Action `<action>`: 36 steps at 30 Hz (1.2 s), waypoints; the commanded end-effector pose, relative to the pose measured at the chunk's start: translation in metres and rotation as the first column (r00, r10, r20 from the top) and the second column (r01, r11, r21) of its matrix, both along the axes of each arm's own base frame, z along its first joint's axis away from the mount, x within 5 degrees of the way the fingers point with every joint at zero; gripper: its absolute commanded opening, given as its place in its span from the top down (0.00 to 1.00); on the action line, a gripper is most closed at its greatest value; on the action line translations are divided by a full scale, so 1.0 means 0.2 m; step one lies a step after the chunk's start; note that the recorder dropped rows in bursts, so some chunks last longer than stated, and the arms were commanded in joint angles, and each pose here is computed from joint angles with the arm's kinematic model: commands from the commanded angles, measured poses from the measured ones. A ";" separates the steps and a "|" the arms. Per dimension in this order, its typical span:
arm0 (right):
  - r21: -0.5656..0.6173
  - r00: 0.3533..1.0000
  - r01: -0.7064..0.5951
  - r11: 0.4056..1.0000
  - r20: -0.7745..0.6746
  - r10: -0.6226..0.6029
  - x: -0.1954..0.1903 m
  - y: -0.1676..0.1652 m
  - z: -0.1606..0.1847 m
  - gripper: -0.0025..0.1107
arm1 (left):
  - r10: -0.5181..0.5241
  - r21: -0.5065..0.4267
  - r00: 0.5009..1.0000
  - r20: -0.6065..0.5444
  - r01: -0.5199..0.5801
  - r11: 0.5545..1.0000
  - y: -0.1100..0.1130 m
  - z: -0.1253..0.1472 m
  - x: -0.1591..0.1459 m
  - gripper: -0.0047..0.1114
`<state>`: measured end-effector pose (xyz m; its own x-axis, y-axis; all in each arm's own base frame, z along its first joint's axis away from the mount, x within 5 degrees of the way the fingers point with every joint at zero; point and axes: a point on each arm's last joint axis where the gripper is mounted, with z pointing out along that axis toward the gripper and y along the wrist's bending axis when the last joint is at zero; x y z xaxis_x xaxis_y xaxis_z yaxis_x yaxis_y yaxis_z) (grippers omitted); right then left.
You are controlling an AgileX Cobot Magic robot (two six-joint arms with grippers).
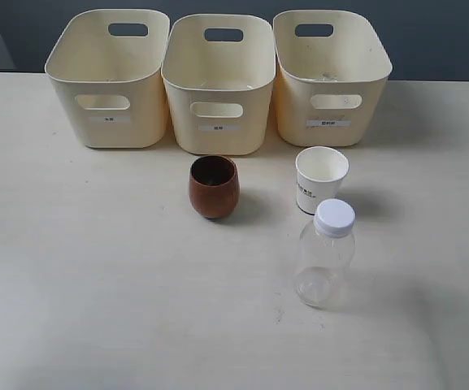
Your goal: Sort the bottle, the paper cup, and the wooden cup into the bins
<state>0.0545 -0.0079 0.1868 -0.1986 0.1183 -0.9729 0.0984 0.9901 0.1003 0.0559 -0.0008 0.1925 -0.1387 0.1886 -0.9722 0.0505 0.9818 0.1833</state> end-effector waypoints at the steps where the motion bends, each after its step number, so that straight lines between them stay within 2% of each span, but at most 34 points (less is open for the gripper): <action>1: -0.015 1.000 0.003 1.000 0.011 -0.003 0.00 0.00 0.00 0.42 | -0.003 -0.002 1.000 0.009 0.003 1.000 0.00 0.00 0.00 0.96; 10: -0.015 1.000 0.003 1.000 0.011 -0.003 0.00 0.00 0.00 0.42 | -0.003 -0.002 1.000 0.009 0.003 1.000 0.00 0.00 0.00 0.96; 14: -0.068 1.000 0.010 0.998 -0.006 -0.010 0.00 -0.01 0.00 0.42 | -0.003 -0.002 1.000 0.009 0.003 1.000 0.00 0.00 0.00 0.96; 23: -0.073 1.000 0.010 0.997 -0.004 -0.010 0.00 -0.01 0.00 0.42 | -0.003 -0.002 1.000 0.009 0.003 1.000 0.00 0.00 0.00 0.96; 27: -0.114 1.000 0.014 0.993 -0.003 -0.014 0.00 -0.02 0.00 0.42 | -0.003 -0.002 1.000 0.009 0.003 1.000 0.00 0.00 0.00 0.96; 36: -0.109 1.000 0.014 0.994 -0.001 -0.014 0.00 -0.02 0.00 0.42 | -0.003 -0.002 1.000 0.009 0.003 1.000 0.00 0.00 0.00 0.96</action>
<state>0.0543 -0.0105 0.1870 -0.2044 0.0252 -0.9786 0.1066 0.9943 0.0033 0.0559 -0.0008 0.1925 -0.1387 0.1886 -0.9722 0.0505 0.9818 0.1833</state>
